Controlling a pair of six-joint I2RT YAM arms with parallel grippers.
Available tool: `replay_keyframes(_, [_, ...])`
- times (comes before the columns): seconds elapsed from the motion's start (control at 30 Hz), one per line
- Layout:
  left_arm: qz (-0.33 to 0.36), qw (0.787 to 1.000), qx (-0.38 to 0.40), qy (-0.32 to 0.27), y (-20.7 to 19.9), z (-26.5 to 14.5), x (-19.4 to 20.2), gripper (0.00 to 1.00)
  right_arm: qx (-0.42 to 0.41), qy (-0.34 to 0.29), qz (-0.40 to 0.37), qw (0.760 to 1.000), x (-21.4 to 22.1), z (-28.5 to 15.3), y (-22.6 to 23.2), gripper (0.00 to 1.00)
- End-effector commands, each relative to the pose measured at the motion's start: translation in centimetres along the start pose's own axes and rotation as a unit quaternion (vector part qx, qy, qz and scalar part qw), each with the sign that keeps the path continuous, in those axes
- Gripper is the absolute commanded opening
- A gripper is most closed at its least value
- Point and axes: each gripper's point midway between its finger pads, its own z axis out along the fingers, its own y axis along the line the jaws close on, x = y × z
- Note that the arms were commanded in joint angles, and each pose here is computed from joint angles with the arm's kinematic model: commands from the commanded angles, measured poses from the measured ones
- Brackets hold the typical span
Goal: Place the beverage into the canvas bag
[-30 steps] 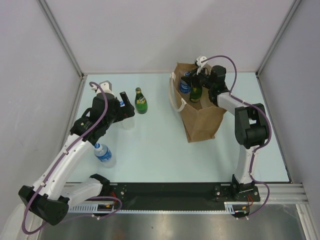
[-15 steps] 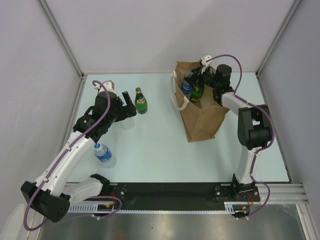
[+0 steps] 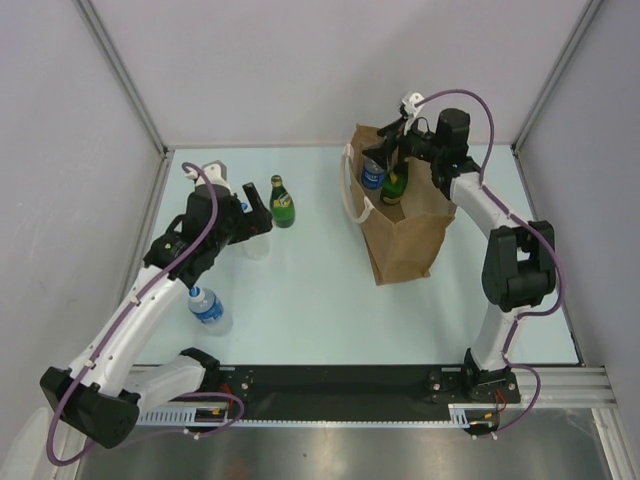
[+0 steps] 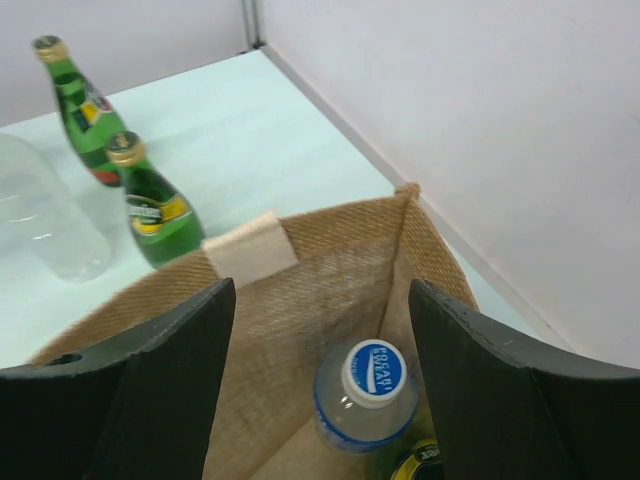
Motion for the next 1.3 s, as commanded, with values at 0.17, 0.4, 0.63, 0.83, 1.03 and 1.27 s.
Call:
replay_keyframes(0.17, [-0.012,0.998,0.032,-0.043,-0.8,-2.1,-3.3,1.00,-0.131,0.038,0.026,0.990,-6.7,-3.2,7.1,0.77])
replay_keyframes(0.4, [-0.019,0.999,0.016,-0.035,1.0,-2.4,-4.0,1.00,-0.174,0.136,0.032,0.975,-5.6,-4.2,12.9,0.78])
replay_keyframes(0.63, [-0.020,0.999,0.018,-0.021,1.3,-2.0,-3.5,1.00,-0.124,0.163,0.035,0.978,-5.8,-3.1,13.0,0.79])
replay_keyframes(0.83, [-0.028,0.999,0.021,-0.013,1.4,-1.9,-2.6,1.00,0.017,0.149,0.075,0.986,-6.8,-4.6,5.4,0.75])
replay_keyframes(1.03, [-0.034,0.999,0.025,-0.006,1.3,-1.4,-2.1,1.00,0.114,0.179,0.123,0.969,-3.0,-7.2,-0.1,0.65])
replay_keyframes(1.27, [-0.027,0.999,0.028,0.000,0.9,-0.8,-2.3,1.00,0.181,0.222,0.167,0.944,2.3,-7.2,-4.1,0.59])
